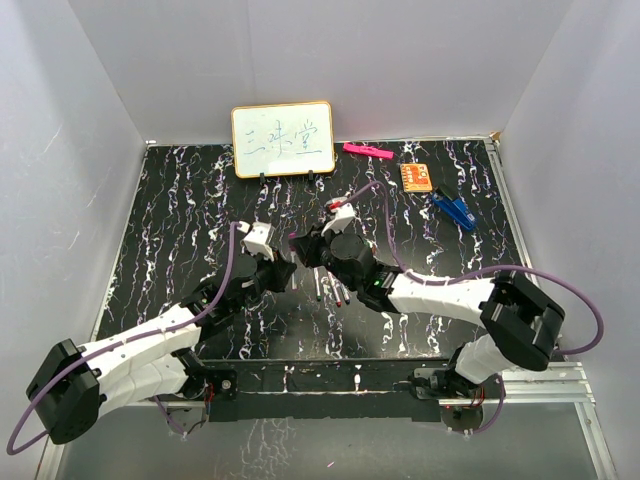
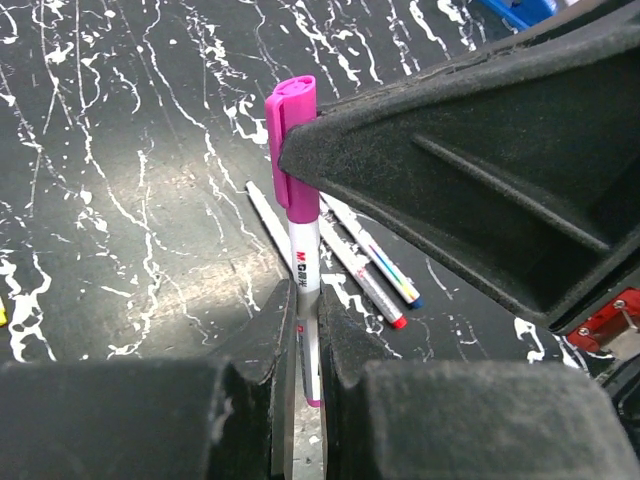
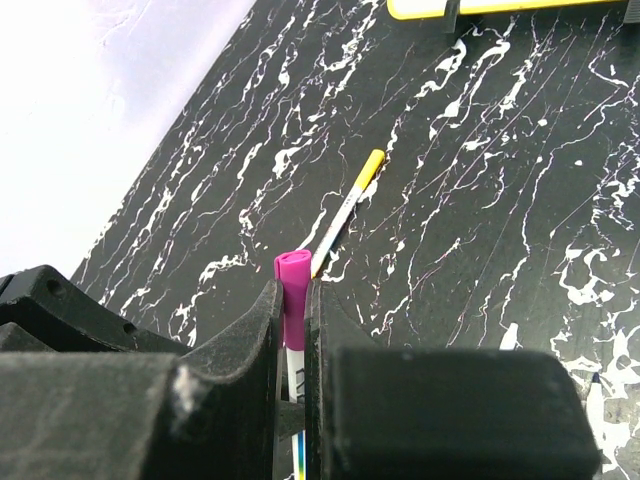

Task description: Insert the pens into the pen caps

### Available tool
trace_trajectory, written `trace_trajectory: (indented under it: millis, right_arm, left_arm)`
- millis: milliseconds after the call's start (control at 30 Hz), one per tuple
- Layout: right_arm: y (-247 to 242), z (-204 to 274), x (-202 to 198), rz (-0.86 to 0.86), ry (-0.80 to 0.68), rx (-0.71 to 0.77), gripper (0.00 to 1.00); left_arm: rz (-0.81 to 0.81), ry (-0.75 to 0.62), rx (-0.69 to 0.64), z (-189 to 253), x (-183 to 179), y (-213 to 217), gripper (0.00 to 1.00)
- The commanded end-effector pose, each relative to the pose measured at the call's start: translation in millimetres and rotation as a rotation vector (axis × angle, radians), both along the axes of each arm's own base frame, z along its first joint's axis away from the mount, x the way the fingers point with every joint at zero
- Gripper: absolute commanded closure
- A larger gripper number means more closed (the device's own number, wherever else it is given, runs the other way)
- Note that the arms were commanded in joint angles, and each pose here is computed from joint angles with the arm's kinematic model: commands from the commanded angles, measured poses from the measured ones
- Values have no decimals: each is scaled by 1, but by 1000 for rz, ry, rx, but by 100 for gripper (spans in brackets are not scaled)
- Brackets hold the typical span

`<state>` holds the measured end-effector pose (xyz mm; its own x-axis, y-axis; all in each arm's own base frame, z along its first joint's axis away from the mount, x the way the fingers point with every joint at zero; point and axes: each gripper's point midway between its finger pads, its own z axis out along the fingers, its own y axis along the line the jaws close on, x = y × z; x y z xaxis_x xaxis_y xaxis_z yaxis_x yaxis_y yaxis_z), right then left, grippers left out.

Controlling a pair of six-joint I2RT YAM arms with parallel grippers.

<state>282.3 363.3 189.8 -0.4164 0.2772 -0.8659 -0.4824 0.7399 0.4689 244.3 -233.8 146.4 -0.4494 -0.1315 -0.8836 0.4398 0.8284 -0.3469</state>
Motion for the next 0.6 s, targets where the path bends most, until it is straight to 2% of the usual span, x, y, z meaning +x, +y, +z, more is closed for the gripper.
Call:
trace_trajectory:
  millis: [0,200,433,567]
  right_arm:
    - [9,-95,-69,228,230,-266,100]
    - [12,-92,-72,227,219,-261,100]
    - [16,-38,-37,104,90,-247,100]
    - [9,7,-11,-20,-9,-246,71]
  left_arm:
    - [103,-370,-268,150,30,4,100]
    - [104,-349,-244,144,31,5,100]
    - [66,-145,-102,81,25,-1,100]
    - [65,-43,-63,46,15,3,100]
